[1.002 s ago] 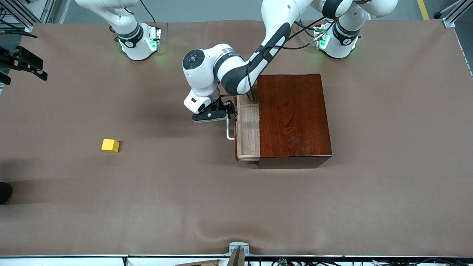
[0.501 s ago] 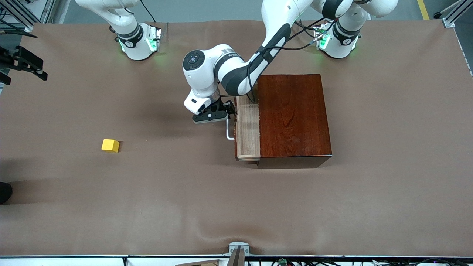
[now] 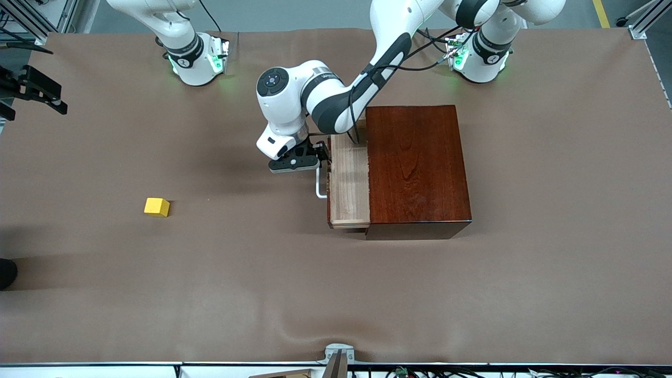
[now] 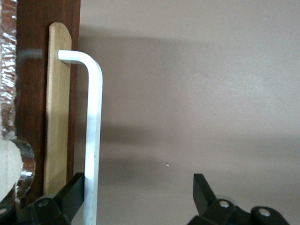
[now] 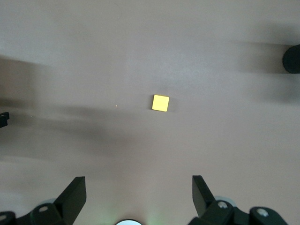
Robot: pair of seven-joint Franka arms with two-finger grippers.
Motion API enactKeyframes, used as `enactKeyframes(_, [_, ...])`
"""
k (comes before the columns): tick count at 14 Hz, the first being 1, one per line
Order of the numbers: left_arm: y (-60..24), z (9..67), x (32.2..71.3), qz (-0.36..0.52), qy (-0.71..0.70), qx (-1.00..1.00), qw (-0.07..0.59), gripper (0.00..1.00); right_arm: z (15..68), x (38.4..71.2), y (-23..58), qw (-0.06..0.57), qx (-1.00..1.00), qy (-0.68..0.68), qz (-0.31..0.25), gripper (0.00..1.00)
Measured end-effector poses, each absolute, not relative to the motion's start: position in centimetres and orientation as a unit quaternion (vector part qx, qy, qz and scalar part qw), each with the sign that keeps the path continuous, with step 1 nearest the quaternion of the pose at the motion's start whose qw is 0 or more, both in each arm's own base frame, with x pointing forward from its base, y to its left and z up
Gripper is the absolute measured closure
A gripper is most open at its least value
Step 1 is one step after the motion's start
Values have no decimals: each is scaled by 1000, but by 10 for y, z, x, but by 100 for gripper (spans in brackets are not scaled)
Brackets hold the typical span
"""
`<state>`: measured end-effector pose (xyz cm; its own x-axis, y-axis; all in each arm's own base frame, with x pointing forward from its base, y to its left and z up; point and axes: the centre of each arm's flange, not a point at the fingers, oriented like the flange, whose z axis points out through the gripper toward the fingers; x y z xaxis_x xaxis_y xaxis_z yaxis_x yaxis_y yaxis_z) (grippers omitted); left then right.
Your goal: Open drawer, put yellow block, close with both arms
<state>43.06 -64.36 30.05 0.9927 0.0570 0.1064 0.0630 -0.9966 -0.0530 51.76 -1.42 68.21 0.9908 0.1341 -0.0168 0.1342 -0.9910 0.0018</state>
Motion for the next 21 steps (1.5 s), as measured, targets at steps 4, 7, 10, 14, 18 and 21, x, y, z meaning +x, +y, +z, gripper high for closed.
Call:
enactKeyframes(4, [-646, 307, 431, -52, -32, -998, 20, 0, 682, 518, -14, 1, 998, 67, -8, 0])
enactKeyframes(7, [-648, 313, 431, -51, -34, -998, 13, 0, 682, 518, -14, 1, 998, 67, -8, 0])
enactKeyframes(10, [-650, 335, 432, -54, -36, -998, 4, 0, 682, 518, -14, 1, 998, 67, -8, 0])
enactKeyframes(14, [-623, 438, 443, -65, -58, -996, -10, 0, 682, 518, -15, 1, 998, 66, -9, 0])
enactKeyframes(18, [-542, 561, 467, -65, -99, -993, -12, 0, 681, 518, -17, 1, 998, 66, -10, 0])
enactKeyframes(21, [-472, 619, 477, -45, -114, -992, 13, 0, 678, 521, -19, 1, 998, 65, -13, 0])
